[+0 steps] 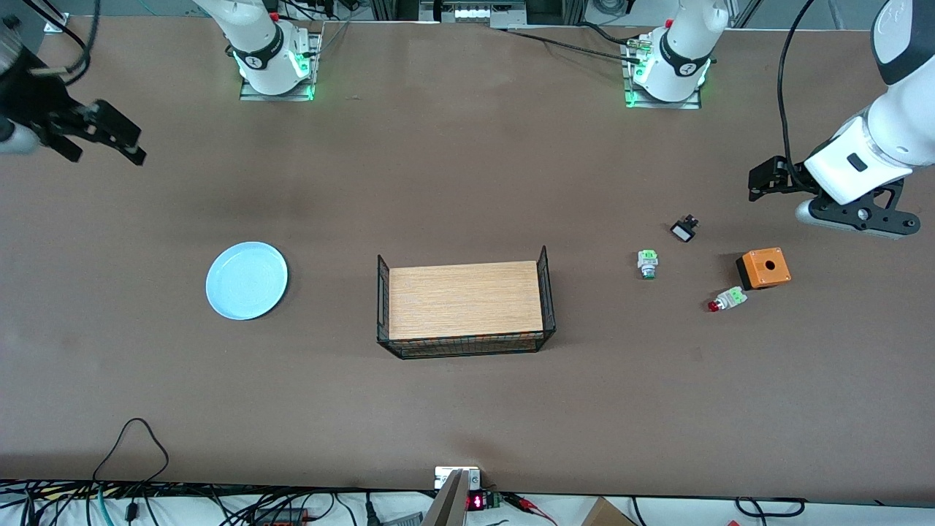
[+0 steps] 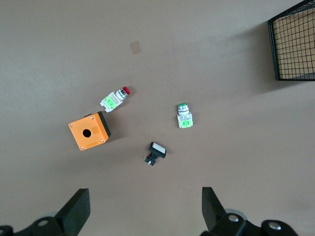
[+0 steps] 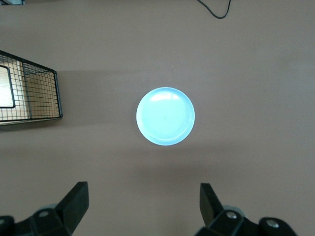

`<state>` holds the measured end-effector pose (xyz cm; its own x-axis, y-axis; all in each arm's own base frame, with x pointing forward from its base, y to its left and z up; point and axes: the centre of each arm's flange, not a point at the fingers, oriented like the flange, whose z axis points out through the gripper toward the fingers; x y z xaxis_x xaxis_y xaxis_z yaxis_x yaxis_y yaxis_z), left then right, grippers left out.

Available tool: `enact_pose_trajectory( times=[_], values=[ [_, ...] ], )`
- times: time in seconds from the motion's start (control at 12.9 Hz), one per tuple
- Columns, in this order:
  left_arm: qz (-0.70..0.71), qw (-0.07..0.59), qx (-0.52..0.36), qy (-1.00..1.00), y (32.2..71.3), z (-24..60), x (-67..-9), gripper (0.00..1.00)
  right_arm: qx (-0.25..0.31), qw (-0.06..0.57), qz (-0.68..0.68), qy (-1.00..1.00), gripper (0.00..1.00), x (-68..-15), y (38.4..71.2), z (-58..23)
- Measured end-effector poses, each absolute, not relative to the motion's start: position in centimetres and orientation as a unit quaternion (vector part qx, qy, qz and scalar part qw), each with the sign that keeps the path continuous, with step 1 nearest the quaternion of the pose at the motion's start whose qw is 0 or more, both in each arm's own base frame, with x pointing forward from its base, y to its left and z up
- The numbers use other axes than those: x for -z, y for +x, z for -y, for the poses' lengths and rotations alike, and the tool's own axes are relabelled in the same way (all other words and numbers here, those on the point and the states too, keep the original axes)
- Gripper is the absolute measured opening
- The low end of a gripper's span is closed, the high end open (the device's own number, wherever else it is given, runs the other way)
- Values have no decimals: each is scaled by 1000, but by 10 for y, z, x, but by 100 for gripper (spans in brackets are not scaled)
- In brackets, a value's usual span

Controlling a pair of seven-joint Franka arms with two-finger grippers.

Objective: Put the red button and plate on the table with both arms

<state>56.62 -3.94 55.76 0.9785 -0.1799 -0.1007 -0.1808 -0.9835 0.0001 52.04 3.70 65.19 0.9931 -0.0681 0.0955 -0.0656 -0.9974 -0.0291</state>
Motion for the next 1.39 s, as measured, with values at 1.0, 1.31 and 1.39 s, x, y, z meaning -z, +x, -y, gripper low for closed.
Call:
enact_pose_trajectory(
  times=[1.0, 1.31, 1.39],
  values=[
    [-91, 5, -50, -995, 566, 39, -558, 100, 12, 17, -36, -999, 100, -621, 574, -33],
    [-91, 5, -50, -995, 566, 39, -559, 100, 2, 14, -36, -999, 100, -622, 571, -32],
    [-91, 5, -50, -995, 565, 39, -559, 100, -1, 9, -35, -999, 100, -622, 570, -33]
  ],
)
